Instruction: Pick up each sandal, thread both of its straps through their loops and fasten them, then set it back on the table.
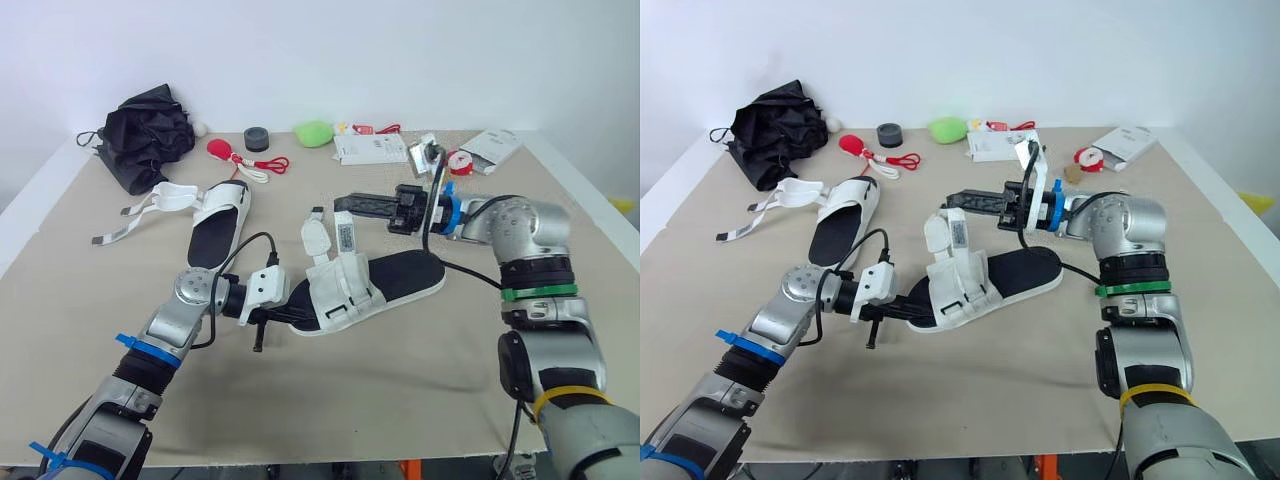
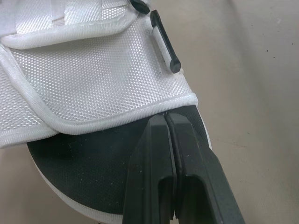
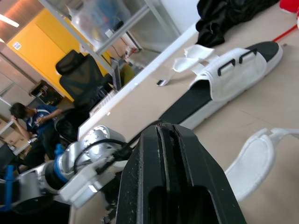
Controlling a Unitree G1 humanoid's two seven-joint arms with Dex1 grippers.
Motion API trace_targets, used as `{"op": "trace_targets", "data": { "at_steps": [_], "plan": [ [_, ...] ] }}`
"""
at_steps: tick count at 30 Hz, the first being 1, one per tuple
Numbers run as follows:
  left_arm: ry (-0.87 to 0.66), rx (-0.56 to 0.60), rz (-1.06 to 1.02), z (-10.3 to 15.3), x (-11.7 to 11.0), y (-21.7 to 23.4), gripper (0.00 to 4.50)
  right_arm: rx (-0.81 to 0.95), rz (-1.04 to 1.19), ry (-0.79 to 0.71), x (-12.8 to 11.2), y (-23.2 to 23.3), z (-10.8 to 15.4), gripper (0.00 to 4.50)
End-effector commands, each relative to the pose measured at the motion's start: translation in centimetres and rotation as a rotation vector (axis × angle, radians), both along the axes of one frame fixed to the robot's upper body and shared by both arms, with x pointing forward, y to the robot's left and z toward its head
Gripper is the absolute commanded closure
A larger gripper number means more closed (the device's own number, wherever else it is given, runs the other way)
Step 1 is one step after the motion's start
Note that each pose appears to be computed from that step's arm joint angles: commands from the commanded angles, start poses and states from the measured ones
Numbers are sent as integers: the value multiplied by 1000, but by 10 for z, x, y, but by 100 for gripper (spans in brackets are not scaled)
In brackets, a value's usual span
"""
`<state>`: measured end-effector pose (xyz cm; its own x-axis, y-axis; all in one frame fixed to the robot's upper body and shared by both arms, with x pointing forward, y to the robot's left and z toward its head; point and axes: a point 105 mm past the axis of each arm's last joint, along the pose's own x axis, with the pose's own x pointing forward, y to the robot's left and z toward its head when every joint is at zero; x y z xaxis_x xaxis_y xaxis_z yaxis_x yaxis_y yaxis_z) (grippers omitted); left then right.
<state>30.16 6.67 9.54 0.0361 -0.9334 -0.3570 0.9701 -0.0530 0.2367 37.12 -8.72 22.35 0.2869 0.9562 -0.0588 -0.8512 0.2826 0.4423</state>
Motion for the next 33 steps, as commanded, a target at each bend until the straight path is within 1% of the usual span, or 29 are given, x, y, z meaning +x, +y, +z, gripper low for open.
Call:
{"op": "trace_targets", "data": {
  "at_steps": [1,5,12,20,21,23,25,26,28,29,30,31,33],
  "plan": [
    [107,99,-3,-34,-12,4,450,-21,-15,-21,6,2,-6,446],
    [111,100,-4,-34,-13,5,450,-41,-34,-12,13,1,-13,446],
    [110,99,-4,-35,-13,5,450,-82,-151,10,37,-13,-28,446],
    [110,98,-8,-34,-15,4,450,-127,-179,18,47,-16,-41,446],
    [110,98,-8,-34,-15,4,450,-140,-187,19,48,-17,-45,446],
    [111,98,-7,-35,-15,4,450,-197,-226,38,52,-17,-60,446],
    [111,96,-4,-34,-15,4,450,-219,-201,48,49,-13,-72,370],
    [111,94,-2,-34,-15,4,450,-232,-176,49,46,-10,-78,339],
    [112,93,0,-34,-15,4,450,-271,-142,45,42,-6,-89,256],
    [114,92,1,-35,-16,4,450,-288,-144,45,42,-5,-94,202],
    [115,92,1,-35,-16,4,450,-296,-148,46,42,-5,-96,161],
    [116,92,2,-35,-16,4,450,-295,-152,46,42,-6,-96,101],
    [118,92,3,-35,-16,4,450,-288,-179,48,45,-10,-94,5]
  ]
}}
